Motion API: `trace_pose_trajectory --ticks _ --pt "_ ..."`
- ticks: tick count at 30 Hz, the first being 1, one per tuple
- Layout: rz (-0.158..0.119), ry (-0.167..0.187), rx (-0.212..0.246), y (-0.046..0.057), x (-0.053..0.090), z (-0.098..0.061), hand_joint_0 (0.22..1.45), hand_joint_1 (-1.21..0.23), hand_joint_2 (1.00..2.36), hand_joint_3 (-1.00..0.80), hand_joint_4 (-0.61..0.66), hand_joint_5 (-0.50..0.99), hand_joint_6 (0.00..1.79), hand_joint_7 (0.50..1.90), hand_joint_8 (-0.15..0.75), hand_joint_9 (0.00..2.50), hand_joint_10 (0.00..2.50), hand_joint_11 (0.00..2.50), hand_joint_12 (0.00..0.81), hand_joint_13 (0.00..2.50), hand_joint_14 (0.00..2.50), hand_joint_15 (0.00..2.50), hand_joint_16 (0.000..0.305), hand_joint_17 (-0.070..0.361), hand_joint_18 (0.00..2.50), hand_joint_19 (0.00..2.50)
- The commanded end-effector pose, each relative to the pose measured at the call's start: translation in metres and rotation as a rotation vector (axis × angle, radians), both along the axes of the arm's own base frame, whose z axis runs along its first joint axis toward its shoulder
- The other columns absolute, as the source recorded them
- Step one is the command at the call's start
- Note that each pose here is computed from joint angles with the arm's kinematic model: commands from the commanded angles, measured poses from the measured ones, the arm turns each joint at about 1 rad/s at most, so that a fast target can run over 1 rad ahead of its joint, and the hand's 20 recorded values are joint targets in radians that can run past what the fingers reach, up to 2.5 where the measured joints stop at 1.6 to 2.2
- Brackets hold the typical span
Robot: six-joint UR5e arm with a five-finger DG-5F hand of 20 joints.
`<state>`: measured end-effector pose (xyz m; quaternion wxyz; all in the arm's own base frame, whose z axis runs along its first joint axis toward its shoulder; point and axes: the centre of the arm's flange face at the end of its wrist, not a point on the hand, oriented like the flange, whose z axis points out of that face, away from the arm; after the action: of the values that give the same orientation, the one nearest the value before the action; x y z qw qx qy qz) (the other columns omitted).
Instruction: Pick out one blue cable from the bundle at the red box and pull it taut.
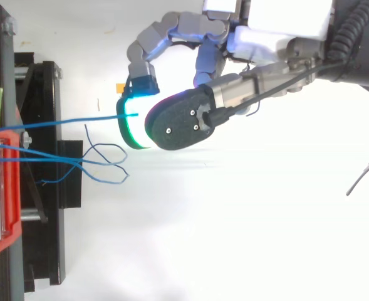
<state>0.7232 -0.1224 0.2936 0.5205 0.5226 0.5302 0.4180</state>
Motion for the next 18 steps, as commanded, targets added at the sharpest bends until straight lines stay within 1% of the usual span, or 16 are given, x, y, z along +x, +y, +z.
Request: trace_pose_trajectory --ticks 1,8,10,11,15,18 --pt "0.0 -0.001 0.0 0.0 -0.0001 0.0006 0.49 -0.5 1.0 -0.5 0.07 -0.17 0.87 1.02 0.276 1.59 1.1 1.51 0.344 1.24 2.43 1.11 0.05 0.111 1.41 1.79" --pt "0.0 0.001 0.0 0.0 0.0001 -0.0005 0.48 -0.54 1.0 -0.5 0.08 -0.17 0.87 1.01 0.282 1.59 1.07 1.5 0.348 1.25 2.43 1.1 0.051 0.115 1.41 1.78" --pt "0.0 -0.001 0.0 0.0 -0.0001 0.0006 0.51 -0.57 1.0 -0.5 0.07 -0.17 0.87 1.02 0.261 1.58 1.03 1.54 0.332 1.23 2.43 1.1 0.046 0.104 1.38 1.81" --pt "0.0 0.001 0.0 0.0 0.0001 -0.0005 0.55 -0.59 1.0 -0.5 0.06 -0.17 0.86 1.05 0.248 1.58 0.99 1.57 0.322 1.22 2.41 1.13 0.043 0.096 1.35 1.83" --pt "0.0 -0.001 0.0 0.0 -0.0001 0.0006 0.64 -0.67 1.0 -0.49 0.03 -0.17 0.87 1.08 0.232 1.59 0.93 1.61 0.313 1.21 2.39 1.15 0.041 0.093 1.32 1.83" --pt "0.0 -0.001 0.0 0.0 -0.0001 0.0006 0.66 -0.73 1.01 -0.39 0.0 -0.17 0.87 1.14 0.232 1.57 0.9 1.63 0.306 1.21 2.35 1.2 0.041 0.092 1.31 1.82"
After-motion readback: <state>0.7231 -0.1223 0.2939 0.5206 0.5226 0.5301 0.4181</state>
